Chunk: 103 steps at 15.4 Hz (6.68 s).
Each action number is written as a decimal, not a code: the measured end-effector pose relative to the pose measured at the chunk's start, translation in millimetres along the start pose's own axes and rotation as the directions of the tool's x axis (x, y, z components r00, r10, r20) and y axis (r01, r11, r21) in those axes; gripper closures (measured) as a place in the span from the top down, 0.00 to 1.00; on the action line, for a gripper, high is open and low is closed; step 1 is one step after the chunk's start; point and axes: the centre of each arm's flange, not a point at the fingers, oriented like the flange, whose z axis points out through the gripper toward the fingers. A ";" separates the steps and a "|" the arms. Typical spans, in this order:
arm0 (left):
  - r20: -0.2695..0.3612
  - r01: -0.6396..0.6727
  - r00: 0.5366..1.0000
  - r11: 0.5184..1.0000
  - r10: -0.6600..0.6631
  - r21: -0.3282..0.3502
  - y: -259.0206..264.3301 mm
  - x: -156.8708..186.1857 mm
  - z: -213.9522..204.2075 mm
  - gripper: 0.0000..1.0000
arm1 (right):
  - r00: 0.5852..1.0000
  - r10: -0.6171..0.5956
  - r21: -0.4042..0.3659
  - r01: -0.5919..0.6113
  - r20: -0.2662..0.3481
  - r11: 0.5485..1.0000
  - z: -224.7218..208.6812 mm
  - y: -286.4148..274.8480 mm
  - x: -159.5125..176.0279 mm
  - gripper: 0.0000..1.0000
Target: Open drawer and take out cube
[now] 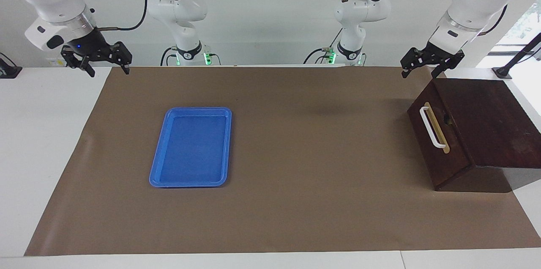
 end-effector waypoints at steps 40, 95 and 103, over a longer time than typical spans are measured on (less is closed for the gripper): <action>-0.014 -0.158 0.983 0.889 0.182 0.430 -34.7 84.1 205.0 1.00 | 1.000 0.004 0.000 -0.004 0.000 1.000 0.1 2.2 -0.5 1.00; 0.019 -0.223 0.972 0.892 0.235 0.392 102.5 70.5 202.1 1.00 | 0.999 0.021 -0.004 -0.021 -0.026 1.000 -1.8 11.6 0.2 1.00; 0.010 -0.142 0.989 0.951 0.145 0.273 111.4 72.4 102.2 1.00 | 0.999 0.022 -0.004 -0.022 -0.026 1.000 -1.8 11.8 0.1 1.00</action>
